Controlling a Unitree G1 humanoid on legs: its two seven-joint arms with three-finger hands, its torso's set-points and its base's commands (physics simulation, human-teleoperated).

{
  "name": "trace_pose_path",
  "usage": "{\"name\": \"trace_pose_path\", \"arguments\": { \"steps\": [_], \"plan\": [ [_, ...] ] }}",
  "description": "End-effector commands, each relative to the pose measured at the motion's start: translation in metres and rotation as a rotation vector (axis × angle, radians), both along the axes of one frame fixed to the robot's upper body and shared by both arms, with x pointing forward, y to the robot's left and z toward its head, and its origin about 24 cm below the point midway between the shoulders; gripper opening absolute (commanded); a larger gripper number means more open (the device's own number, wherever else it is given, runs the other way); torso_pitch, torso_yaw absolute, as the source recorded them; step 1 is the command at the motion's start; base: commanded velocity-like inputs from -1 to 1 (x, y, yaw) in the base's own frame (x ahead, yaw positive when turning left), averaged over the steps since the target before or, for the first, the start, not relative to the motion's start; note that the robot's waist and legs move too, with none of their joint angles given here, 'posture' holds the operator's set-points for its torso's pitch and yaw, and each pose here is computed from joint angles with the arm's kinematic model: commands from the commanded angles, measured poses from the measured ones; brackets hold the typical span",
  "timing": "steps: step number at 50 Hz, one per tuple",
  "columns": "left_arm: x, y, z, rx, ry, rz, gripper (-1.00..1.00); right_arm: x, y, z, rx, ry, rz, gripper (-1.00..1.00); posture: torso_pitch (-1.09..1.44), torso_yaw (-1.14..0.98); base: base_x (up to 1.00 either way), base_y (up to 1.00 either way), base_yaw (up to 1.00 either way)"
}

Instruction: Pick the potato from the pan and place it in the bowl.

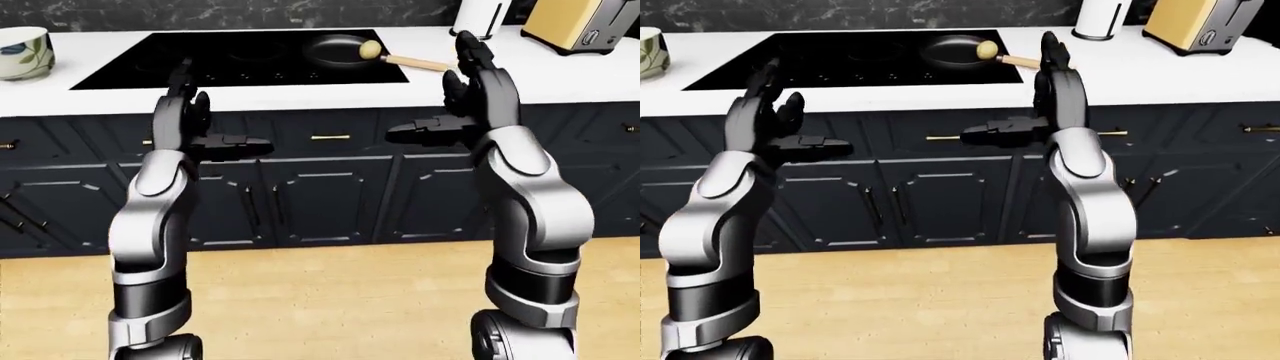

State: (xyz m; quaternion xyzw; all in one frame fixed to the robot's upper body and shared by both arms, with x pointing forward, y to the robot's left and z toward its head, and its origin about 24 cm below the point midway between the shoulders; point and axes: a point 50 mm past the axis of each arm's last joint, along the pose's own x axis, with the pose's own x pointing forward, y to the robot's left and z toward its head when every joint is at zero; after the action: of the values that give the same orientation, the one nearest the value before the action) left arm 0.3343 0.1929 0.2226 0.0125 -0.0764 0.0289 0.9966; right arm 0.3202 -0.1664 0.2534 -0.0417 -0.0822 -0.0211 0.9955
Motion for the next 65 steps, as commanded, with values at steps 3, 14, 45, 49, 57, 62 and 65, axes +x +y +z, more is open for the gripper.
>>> {"name": "trace_pose_path", "arguments": {
  "steps": [3,14,45,49,57,62,65],
  "plan": [
    [-0.003,0.000,0.019,0.010,-0.077,-0.002,1.00,-0.006,0.001,0.023,0.003,-0.090,0.013,1.00,0.00,0.00,0.00,0.00,0.00],
    [-0.007,0.005,0.028,0.023,-0.084,0.003,1.00,-0.007,-0.004,0.027,-0.001,-0.100,0.000,1.00,0.00,0.00,0.00,0.00,0.00],
    [-0.007,0.007,0.029,0.022,-0.082,0.005,1.00,-0.003,-0.006,0.031,0.005,-0.098,0.004,1.00,0.00,0.00,0.14,0.00,0.00],
    [-0.006,0.006,0.025,0.021,-0.078,0.003,1.00,-0.004,-0.005,0.030,0.003,-0.097,0.007,1.00,0.00,0.00,0.19,0.00,0.00],
    [-0.010,0.015,0.024,0.013,-0.080,0.012,1.00,0.001,-0.008,0.028,0.013,-0.096,0.005,1.00,0.00,0.00,0.19,0.00,0.00],
    [-0.005,0.015,0.022,0.021,-0.083,0.006,1.00,-0.006,-0.013,0.031,0.020,-0.099,0.005,1.00,0.00,0.00,0.19,0.00,0.00],
    [-0.010,0.005,0.026,0.017,-0.089,0.003,1.00,-0.010,-0.016,0.029,0.019,-0.092,0.003,1.00,0.00,0.00,0.19,0.00,0.00]
  ]
}}
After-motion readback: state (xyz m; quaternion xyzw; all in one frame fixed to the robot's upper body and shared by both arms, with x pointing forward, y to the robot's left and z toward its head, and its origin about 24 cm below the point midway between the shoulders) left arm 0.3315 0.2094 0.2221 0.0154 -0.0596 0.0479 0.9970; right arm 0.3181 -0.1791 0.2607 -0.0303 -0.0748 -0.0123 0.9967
